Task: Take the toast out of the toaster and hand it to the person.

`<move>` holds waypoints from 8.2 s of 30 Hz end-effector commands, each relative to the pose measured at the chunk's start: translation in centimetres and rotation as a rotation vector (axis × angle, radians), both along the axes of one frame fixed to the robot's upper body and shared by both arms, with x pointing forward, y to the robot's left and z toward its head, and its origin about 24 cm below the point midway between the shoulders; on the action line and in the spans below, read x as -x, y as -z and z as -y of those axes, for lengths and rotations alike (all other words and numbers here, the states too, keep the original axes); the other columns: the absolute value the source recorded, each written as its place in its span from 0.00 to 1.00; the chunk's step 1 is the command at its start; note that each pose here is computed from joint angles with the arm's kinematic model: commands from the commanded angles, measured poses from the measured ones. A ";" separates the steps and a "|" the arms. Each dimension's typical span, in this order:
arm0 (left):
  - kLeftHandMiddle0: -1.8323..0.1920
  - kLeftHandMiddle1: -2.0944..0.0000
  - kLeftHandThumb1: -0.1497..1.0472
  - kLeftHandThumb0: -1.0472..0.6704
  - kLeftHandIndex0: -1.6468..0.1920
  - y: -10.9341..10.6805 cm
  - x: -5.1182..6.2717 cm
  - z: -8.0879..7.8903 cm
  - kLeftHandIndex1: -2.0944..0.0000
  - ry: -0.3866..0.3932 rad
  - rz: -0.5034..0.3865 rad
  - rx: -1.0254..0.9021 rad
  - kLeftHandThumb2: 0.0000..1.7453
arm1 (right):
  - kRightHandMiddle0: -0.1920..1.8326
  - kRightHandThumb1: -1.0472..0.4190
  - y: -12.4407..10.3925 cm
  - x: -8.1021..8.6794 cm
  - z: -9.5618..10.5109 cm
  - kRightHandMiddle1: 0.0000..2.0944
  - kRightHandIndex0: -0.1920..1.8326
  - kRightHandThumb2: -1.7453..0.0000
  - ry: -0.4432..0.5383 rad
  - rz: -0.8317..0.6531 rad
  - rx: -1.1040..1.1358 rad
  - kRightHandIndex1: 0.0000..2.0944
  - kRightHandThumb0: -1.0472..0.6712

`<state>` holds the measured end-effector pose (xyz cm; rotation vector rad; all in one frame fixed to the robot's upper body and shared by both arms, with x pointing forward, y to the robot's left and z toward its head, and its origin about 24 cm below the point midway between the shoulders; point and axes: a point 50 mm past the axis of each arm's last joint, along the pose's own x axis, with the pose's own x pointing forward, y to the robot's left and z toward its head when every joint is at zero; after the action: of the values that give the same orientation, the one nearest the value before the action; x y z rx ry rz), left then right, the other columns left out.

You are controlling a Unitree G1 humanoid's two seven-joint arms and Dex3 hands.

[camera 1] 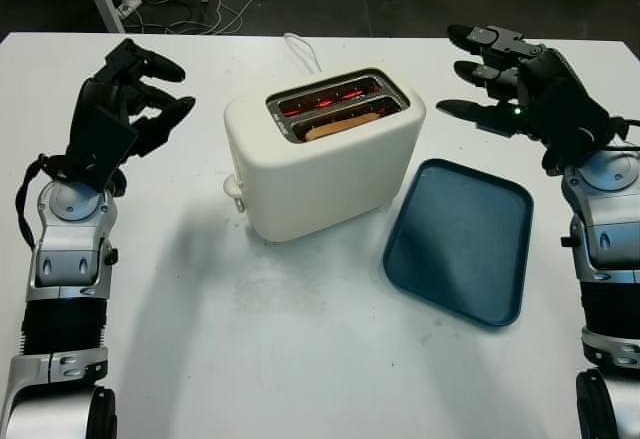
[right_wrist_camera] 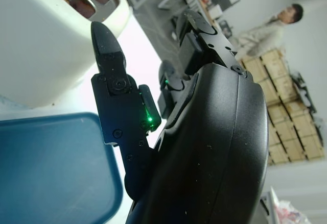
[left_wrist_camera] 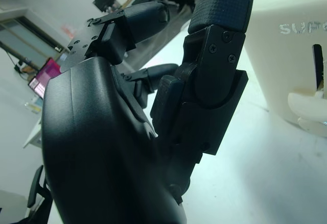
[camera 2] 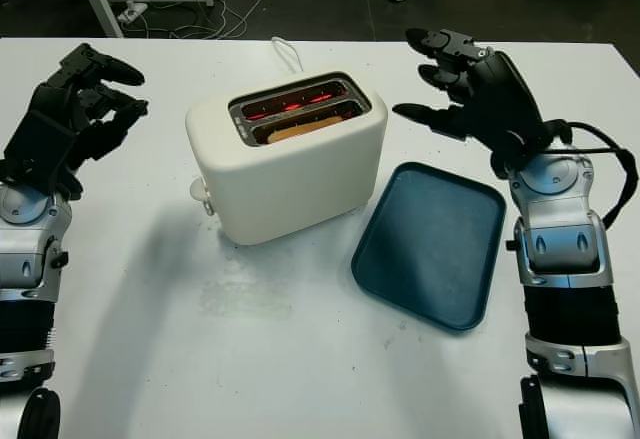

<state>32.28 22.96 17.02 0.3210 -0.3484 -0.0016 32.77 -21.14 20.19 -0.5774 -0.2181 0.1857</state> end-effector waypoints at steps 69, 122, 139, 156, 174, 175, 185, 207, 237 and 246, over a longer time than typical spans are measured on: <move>0.81 0.23 0.89 0.00 0.79 -0.9 1.1 -0.2 0.27 -0.024 0.024 -0.038 0.17 | 0.31 0.12 -0.9 0.9 0.0 0.01 0.33 1.00 -0.009 0.027 0.025 0.01 0.38; 0.79 0.23 0.89 0.00 0.77 -0.8 1.2 -0.2 0.27 -0.032 0.011 -0.011 0.15 | 0.32 0.13 -0.9 0.7 -0.1 0.00 0.35 1.00 -0.012 0.008 0.040 0.00 0.34; 0.80 0.23 0.89 0.00 0.78 -0.9 1.1 -0.1 0.27 -0.021 0.013 -0.008 0.14 | 0.33 0.13 -1.1 0.6 0.0 0.00 0.35 1.00 -0.013 0.021 0.036 0.00 0.34; 0.79 0.25 0.89 0.00 0.77 -0.8 1.1 -0.1 0.29 -0.020 0.016 -0.005 0.14 | 0.42 0.21 -3.8 0.0 -0.7 0.05 0.46 1.00 -0.107 0.152 0.004 0.06 0.42; 0.78 0.26 0.89 0.00 0.76 -0.3 1.1 0.1 0.30 -0.025 0.005 0.014 0.13 | 0.57 0.34 -9.3 -1.2 -9.1 0.14 0.50 1.00 -0.389 0.366 0.362 0.37 0.35; 0.78 0.26 0.89 0.00 0.76 -0.3 1.1 0.2 0.30 -0.025 0.007 0.015 0.13 | 0.58 0.34 -8.9 -1.3 -9.4 0.14 0.51 1.00 -0.400 0.364 0.380 0.37 0.36; 0.78 0.25 0.89 0.00 0.75 -0.1 1.2 0.0 0.30 -0.029 0.001 0.022 0.13 | 0.59 0.30 -6.2 -1.8 -10.3 0.11 0.53 0.99 -0.444 0.359 0.569 0.35 0.42; 0.78 0.25 0.89 0.00 0.75 0.1 0.9 0.1 0.30 -0.029 -0.004 -0.006 0.13 | 0.61 0.27 -4.2 -2.6 -10.2 0.04 0.52 1.00 -0.398 0.424 0.728 0.26 0.44; 0.77 0.25 0.89 0.00 0.75 0.2 0.8 0.1 0.30 -0.028 0.003 0.020 0.12 | 0.50 0.21 -4.1 -2.9 -11.0 0.63 0.54 1.00 -0.529 0.088 0.881 0.79 0.35; 0.76 0.26 0.89 0.00 0.74 0.4 0.8 0.1 0.31 -0.022 -0.002 0.028 0.12 | 0.51 0.10 -3.3 -2.7 -10.7 0.83 0.63 0.96 -0.521 0.332 0.835 0.83 0.31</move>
<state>31.51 22.98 16.52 0.2989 -0.3359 0.0258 35.54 -10.41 24.64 -1.3758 -0.6227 0.6807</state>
